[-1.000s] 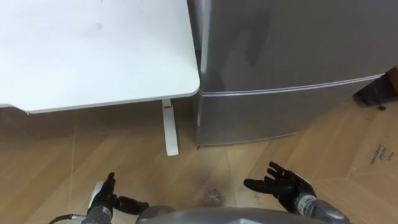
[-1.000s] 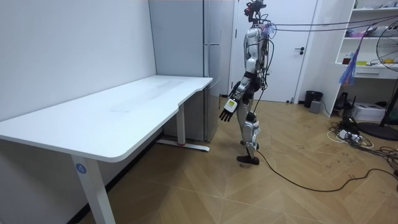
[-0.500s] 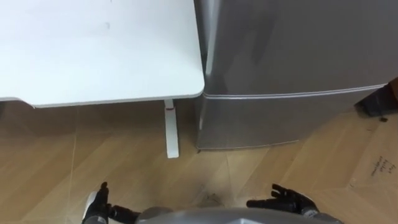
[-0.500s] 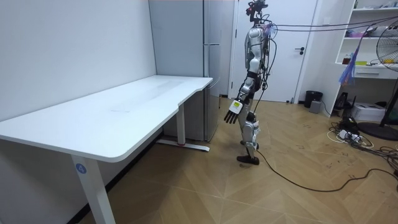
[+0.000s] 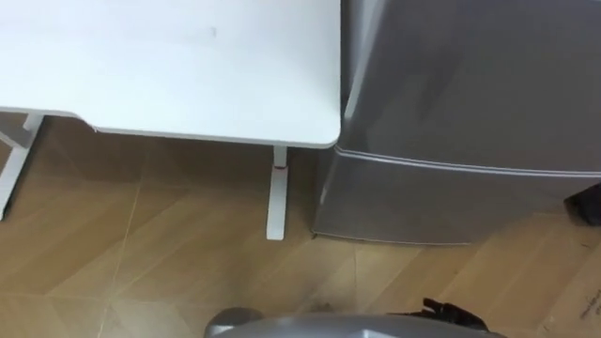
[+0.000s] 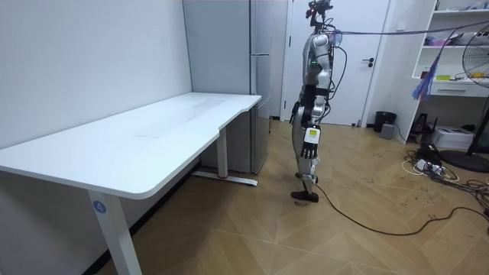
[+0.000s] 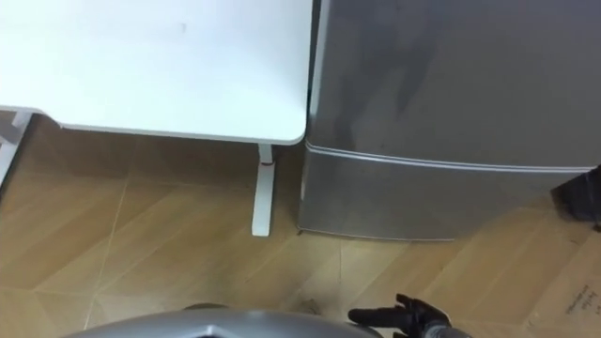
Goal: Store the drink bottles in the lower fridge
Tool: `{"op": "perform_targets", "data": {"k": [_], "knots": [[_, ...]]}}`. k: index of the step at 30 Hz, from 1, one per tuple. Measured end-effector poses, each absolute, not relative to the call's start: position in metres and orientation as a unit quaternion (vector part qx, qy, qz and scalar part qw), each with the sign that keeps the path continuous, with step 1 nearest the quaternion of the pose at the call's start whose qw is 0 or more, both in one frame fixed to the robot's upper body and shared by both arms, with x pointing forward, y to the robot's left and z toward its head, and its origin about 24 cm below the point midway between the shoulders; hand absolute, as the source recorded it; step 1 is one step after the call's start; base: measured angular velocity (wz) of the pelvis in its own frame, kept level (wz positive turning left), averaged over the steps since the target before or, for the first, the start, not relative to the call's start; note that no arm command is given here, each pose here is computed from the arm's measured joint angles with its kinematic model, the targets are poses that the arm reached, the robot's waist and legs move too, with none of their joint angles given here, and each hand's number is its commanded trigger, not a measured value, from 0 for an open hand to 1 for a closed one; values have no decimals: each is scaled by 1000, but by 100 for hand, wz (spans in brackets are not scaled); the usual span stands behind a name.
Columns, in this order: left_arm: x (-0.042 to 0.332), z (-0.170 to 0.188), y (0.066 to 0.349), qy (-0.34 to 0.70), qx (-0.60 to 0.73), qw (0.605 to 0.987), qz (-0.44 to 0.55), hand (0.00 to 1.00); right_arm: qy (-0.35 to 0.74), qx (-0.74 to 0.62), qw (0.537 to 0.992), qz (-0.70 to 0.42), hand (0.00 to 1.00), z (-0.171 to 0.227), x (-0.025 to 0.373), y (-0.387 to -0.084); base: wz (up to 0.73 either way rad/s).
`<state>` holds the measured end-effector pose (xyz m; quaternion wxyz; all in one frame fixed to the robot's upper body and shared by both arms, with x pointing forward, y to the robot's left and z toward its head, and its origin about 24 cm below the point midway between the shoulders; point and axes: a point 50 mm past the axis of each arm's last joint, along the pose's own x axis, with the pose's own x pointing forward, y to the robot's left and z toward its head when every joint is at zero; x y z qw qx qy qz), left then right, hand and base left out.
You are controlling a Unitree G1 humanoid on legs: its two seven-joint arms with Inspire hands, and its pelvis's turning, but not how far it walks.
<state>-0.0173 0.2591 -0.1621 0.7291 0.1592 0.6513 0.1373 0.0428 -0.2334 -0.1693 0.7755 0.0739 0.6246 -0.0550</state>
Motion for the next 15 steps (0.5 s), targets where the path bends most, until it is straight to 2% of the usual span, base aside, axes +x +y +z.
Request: {"op": "perform_targets", "data": {"k": [11, 15], "knots": [[-21, -163, 258, 675, 186, 706, 103, 0, 638, 107, 758, -81, 0, -171, 33, -232, 8], [-13, -165, 252, 669, 185, 712, 101, 0, 637, 110, 758, -83, 0, -171, 32, -231, 2]]}}
